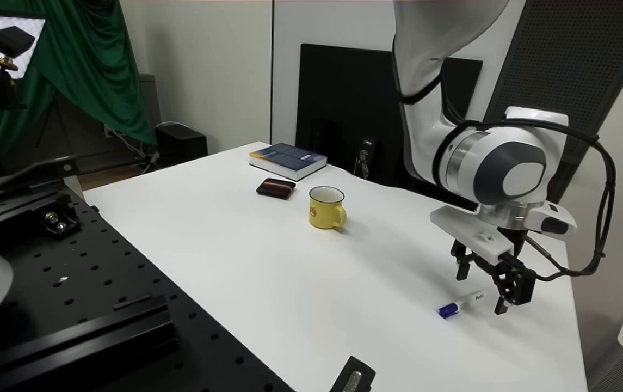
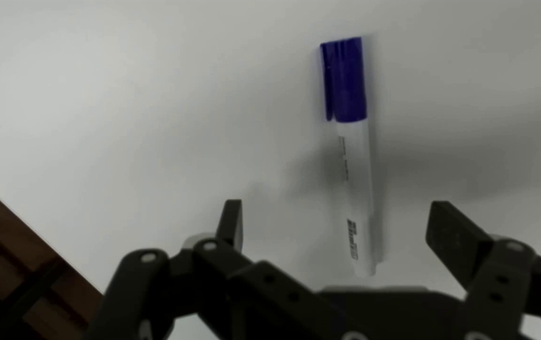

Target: Put the marker in the cup

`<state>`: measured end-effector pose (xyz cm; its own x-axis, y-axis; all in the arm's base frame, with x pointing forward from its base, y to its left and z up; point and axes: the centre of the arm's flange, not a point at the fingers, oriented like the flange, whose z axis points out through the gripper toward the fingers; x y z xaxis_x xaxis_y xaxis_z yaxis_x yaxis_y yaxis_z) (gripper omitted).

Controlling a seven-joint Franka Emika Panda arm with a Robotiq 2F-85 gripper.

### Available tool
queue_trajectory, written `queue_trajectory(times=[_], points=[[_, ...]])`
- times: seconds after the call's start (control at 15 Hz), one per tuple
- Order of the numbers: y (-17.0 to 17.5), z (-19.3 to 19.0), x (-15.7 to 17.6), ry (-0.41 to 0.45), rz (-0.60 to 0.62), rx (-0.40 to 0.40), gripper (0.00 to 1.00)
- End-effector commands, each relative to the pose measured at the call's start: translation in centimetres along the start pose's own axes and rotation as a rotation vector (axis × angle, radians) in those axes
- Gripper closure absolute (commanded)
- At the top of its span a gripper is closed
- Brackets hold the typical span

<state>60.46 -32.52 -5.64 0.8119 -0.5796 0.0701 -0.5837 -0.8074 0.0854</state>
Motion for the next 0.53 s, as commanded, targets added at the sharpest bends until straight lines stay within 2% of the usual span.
queue_trajectory(times=[0.0,0.47], points=[[0.1,1.6,1.6,0.001,0.007,0.015,0.0],[0.2,2.9,1.3,-0.005,0.0,0.049,0.0]])
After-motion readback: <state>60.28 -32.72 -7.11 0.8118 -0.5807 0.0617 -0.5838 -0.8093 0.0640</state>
